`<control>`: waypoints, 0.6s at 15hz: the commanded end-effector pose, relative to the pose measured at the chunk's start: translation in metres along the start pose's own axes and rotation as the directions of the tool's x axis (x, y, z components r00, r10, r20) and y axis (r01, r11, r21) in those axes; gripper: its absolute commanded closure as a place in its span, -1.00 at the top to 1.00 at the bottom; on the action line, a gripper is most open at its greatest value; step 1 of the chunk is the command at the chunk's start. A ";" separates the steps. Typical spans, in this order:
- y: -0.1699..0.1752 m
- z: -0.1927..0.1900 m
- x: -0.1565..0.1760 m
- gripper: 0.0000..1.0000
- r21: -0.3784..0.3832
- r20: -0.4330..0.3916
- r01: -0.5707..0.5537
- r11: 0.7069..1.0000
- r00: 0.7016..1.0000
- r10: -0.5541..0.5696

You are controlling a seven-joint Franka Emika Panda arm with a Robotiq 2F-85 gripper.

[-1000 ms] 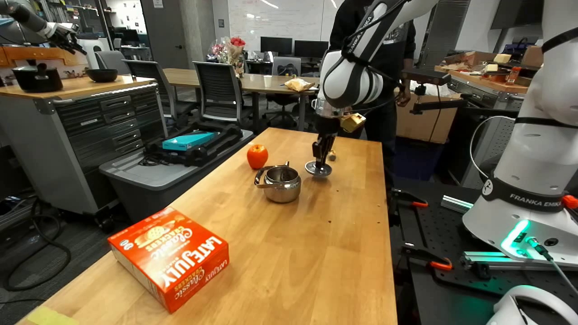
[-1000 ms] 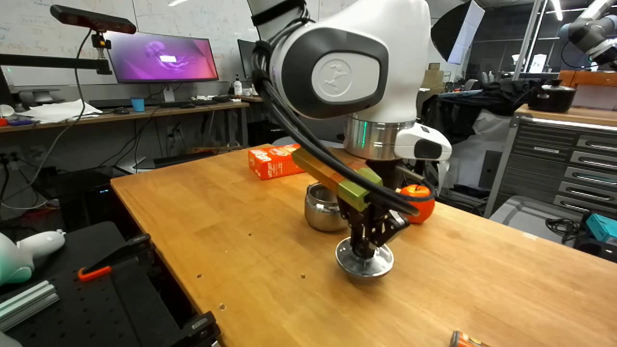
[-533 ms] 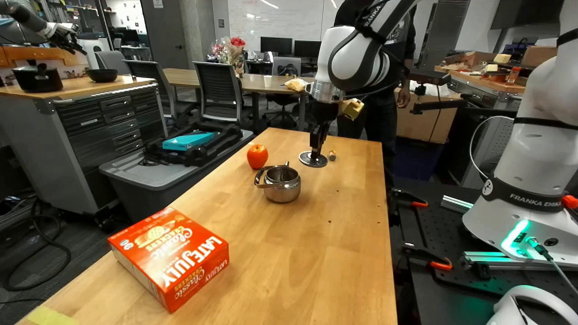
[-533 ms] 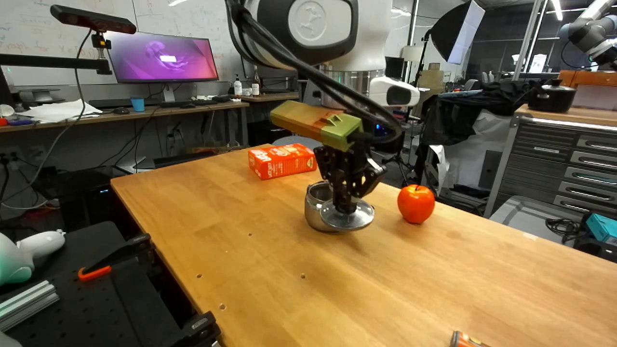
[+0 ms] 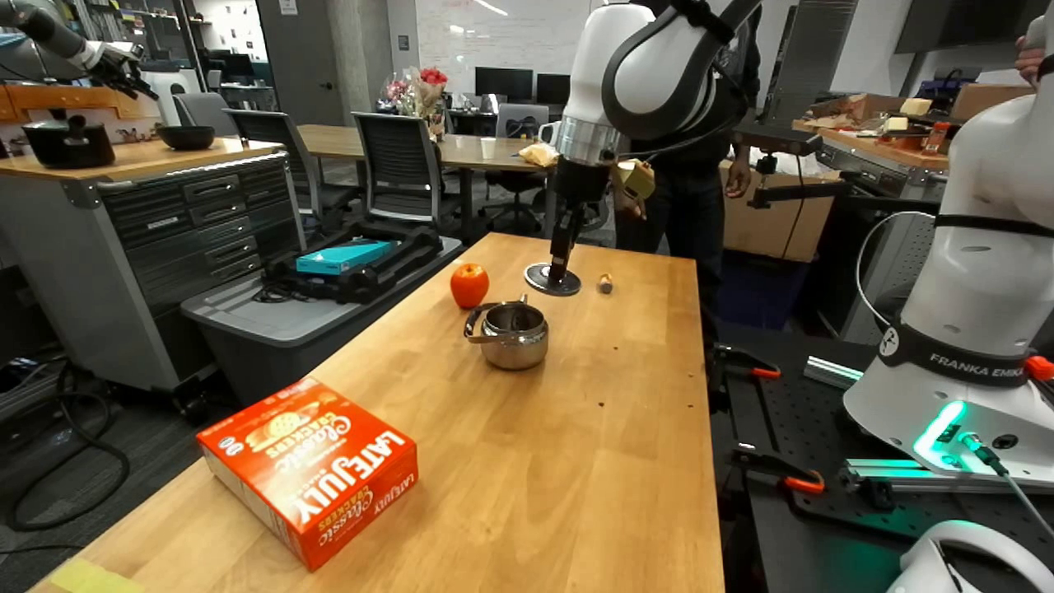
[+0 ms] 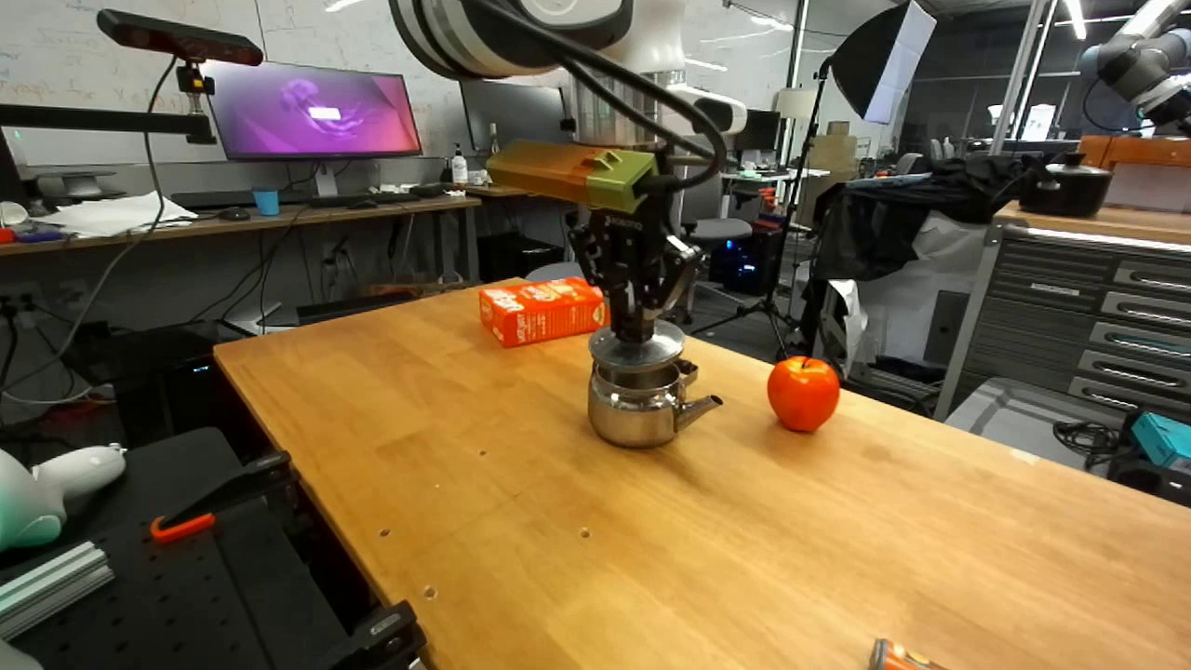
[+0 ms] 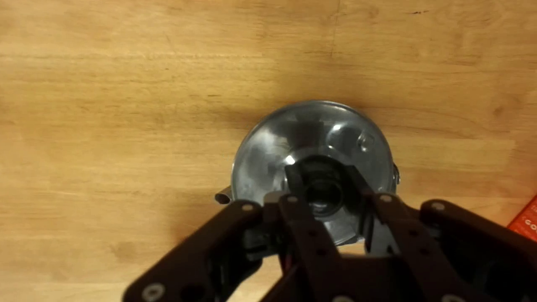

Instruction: Pick up the lid and put it on the kettle

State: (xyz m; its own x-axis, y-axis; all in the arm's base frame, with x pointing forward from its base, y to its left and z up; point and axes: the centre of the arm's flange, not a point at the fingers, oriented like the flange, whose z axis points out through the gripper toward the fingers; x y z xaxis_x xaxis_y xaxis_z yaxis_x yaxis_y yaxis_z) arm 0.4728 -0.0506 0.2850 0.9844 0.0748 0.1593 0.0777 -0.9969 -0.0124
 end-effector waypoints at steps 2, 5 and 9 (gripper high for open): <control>-0.011 -0.007 0.015 -0.86 -0.010 0.006 0.016 1.000 1.000 -0.016; -0.013 -0.001 0.025 -0.86 -0.024 0.017 0.008 1.000 1.000 -0.008; -0.014 0.010 0.037 -0.86 -0.039 0.041 -0.007 0.999 0.999 0.009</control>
State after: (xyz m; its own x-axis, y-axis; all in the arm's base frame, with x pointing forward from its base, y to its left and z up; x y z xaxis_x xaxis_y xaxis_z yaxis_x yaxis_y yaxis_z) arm 0.4890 -0.0396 0.2837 0.9864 0.0786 0.1441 0.0781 -0.9969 0.0089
